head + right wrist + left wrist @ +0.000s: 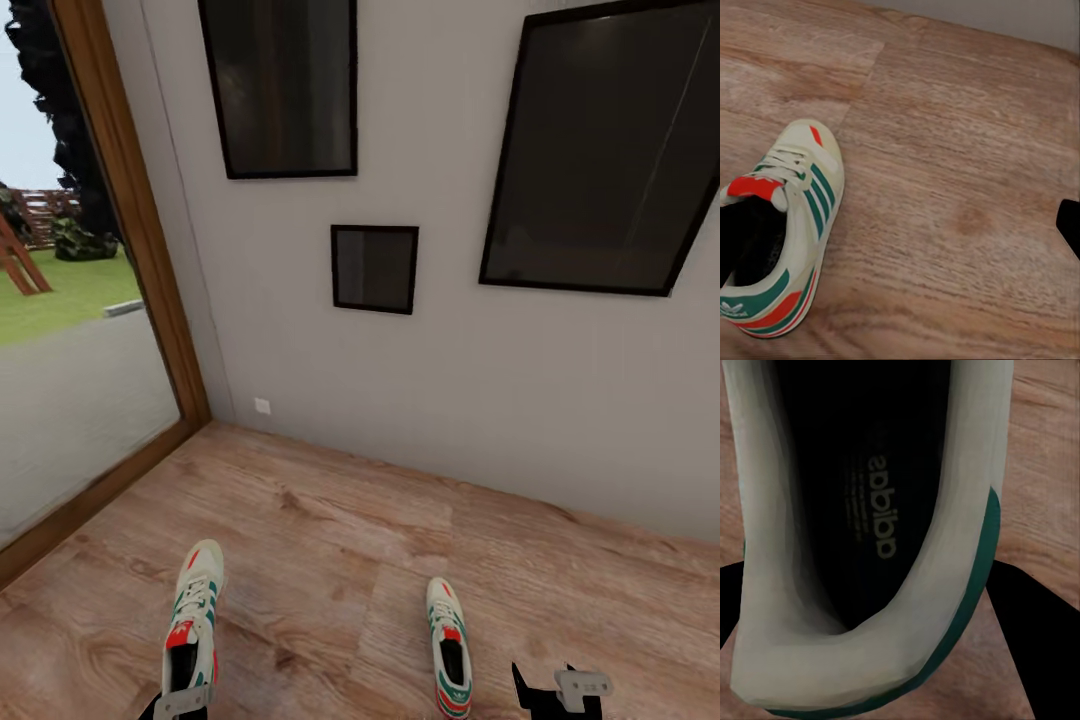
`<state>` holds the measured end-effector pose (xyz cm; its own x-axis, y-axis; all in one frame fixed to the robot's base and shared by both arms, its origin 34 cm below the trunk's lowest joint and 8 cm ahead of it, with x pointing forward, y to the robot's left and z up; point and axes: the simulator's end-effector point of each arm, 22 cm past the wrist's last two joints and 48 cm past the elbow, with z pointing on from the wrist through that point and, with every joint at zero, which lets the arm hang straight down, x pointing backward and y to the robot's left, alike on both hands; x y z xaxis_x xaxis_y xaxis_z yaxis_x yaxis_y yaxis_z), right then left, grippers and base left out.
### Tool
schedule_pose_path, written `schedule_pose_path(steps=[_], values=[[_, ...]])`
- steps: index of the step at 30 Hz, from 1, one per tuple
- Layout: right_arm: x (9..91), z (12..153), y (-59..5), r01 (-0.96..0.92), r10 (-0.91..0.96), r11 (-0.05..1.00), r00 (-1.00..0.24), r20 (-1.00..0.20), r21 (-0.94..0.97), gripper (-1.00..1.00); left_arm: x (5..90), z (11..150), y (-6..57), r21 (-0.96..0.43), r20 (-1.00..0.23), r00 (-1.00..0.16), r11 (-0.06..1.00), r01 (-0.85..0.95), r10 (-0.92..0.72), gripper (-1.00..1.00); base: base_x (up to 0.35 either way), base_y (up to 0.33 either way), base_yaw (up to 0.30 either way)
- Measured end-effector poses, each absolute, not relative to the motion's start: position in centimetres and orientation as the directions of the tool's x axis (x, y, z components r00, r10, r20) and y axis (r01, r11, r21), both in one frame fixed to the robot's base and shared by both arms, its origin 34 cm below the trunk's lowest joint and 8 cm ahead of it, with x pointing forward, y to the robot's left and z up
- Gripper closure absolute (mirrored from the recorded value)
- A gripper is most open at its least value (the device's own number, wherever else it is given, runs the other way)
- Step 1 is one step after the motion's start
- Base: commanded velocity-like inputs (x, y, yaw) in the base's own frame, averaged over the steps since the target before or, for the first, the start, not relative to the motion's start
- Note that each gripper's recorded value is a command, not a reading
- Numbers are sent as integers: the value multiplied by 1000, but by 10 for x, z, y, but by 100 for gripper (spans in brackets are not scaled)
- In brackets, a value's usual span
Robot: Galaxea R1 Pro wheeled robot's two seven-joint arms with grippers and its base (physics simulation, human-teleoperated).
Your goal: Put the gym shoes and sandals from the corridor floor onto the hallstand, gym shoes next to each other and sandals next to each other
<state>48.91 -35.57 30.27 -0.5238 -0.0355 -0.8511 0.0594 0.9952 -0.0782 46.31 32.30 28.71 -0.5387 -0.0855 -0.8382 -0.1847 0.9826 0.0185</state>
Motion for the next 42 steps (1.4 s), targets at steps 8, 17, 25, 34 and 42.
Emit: schedule_pose_path(steps=[8, 17, 25, 34, 42], values=[[489, 303, -357, 60, -36, 995, -524, -851, -79, -100, 463, 287, 323, 19, -838, -538, 983, -185, -85, 100, 0, 0, -97], [489, 303, -354, 57, -36, 995, -524, -851, -77, -100, 463, 287, 323, 19, -838, -538, 983, -185, -85, 100, 0, 0, -4], [489, 302, -353, 55, -35, 996, -524, -851, -76, -100, 465, 288, 321, 19, -840, -537, 984, -178, -81, 100, 0, 0, 0], [527, 289, -278, -27, -14, 1000, -676, -737, 5, -100, 623, 370, 292, -75, -881, -463, 995, -70, -99, 100, 0, 0, 0], [569, 306, -266, -23, 4, 999, -725, -689, 30, -100, 648, 390, 266, -130, -888, -446, 991, 15, -110, 100, 0, 4, 0]])
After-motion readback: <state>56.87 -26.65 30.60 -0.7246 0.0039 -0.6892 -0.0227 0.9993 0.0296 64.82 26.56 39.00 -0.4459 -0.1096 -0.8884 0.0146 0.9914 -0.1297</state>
